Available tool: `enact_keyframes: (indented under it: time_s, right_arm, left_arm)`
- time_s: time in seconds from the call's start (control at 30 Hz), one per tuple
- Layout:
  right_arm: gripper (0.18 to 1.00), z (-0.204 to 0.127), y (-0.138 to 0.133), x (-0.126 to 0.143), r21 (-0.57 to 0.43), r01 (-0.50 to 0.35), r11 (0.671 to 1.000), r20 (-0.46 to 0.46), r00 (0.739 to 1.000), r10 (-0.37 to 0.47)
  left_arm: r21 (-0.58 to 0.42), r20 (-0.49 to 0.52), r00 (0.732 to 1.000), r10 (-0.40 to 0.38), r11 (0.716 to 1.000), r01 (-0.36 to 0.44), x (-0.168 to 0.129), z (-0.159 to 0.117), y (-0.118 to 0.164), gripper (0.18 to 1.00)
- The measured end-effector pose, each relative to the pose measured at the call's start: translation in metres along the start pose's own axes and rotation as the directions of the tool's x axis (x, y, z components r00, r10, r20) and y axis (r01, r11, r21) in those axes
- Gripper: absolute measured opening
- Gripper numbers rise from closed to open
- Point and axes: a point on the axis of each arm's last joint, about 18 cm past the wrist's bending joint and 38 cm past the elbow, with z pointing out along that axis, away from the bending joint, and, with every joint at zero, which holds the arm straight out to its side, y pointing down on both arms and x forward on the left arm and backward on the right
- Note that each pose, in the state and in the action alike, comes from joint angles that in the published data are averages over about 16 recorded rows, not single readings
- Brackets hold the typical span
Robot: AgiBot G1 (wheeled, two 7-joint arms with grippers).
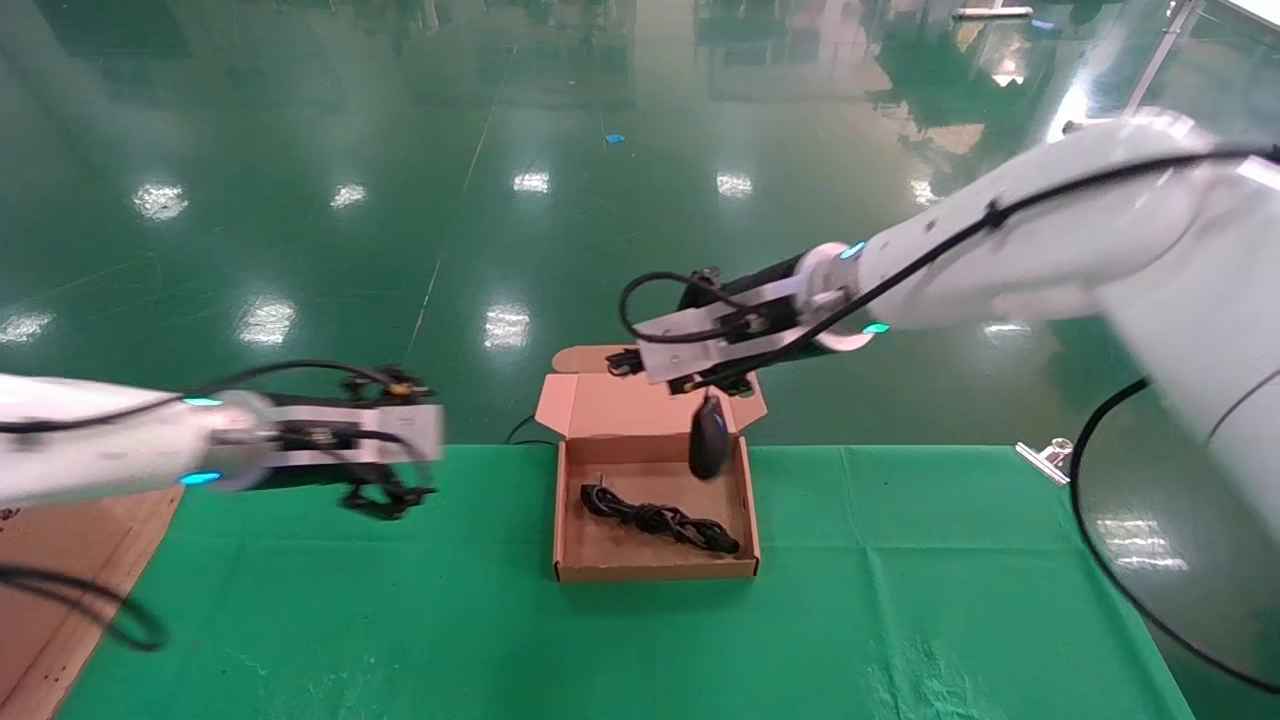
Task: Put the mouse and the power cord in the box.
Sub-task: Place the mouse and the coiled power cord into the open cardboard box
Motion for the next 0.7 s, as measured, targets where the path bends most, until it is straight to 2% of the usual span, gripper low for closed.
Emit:
enact_keyframes:
  time_s: [0.13,0.3,0.7]
  right_arm:
    - [0.215,0.017,-0.008,-0.009,-0.004,0.009,1.0,-0.032,0.999,-0.009]
    - [0.215,0.036,-0.016,-0.028,-0.007,0.015,1.0,-0.029,0.999,-0.015]
    - [0.215,0.061,-0.021,-0.067,-0.028,0.016,0.999,0.02,1.0,-0.015]
  left_arm:
    - [0.034,-0.004,1.0,-0.021,0.999,0.021,-0.001,-0.026,0.022,0.975]
    - [0.062,0.002,0.999,-0.037,0.997,0.037,-0.002,-0.047,0.044,0.994]
    - [0.085,0.026,0.999,-0.034,0.996,0.032,0.002,-0.059,0.072,1.001]
